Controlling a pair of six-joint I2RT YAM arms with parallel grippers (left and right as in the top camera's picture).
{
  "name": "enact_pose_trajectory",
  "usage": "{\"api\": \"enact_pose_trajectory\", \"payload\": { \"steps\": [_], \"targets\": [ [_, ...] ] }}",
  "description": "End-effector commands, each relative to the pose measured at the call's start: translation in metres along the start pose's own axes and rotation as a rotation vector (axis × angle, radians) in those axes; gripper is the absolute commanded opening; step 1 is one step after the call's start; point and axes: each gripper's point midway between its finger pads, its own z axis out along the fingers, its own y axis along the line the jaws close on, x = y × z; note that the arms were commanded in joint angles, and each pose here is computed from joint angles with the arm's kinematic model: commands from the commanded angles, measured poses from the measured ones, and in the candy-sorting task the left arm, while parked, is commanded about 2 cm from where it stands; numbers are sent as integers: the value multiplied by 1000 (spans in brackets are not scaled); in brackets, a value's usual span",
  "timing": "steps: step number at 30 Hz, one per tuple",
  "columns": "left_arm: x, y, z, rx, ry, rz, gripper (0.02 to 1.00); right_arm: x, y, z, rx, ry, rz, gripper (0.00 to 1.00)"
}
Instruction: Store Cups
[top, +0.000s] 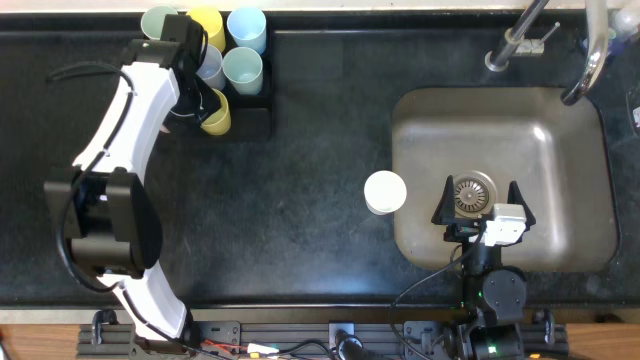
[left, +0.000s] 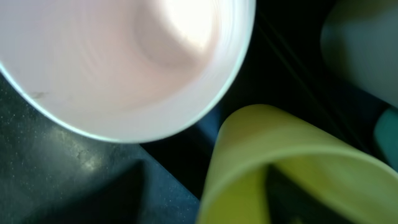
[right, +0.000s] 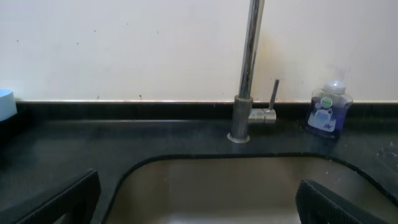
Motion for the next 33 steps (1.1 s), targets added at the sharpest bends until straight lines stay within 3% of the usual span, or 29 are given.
{"api": "enact_pose_trajectory", "payload": {
  "steps": [1,9,16,20,24,30,33],
  "targets": [
    [-3,5,2,-20,-10,-16,1000,3,-1,0,6,0,-3,996],
    [-11,5,-36,56,-69,-24,998,3,-1,0,6,0,-3,996],
    [-12,16,-115,216,-160,-50,998,3,-1,0,6,0,-3,998],
    [-1,40,-169,309,-210,-63,998,3,-1,0,6,0,-3,996],
    [19,86,-206,321,-283,-5,1000,3,-1,0,6,0,-3,996],
    [73,154,-174,267,-359,270,998,3,-1,0,5,0,-3,996],
    [90,167,-139,313,-438,321,998,3,-1,0,6,0,-3,998]
  ]
}}
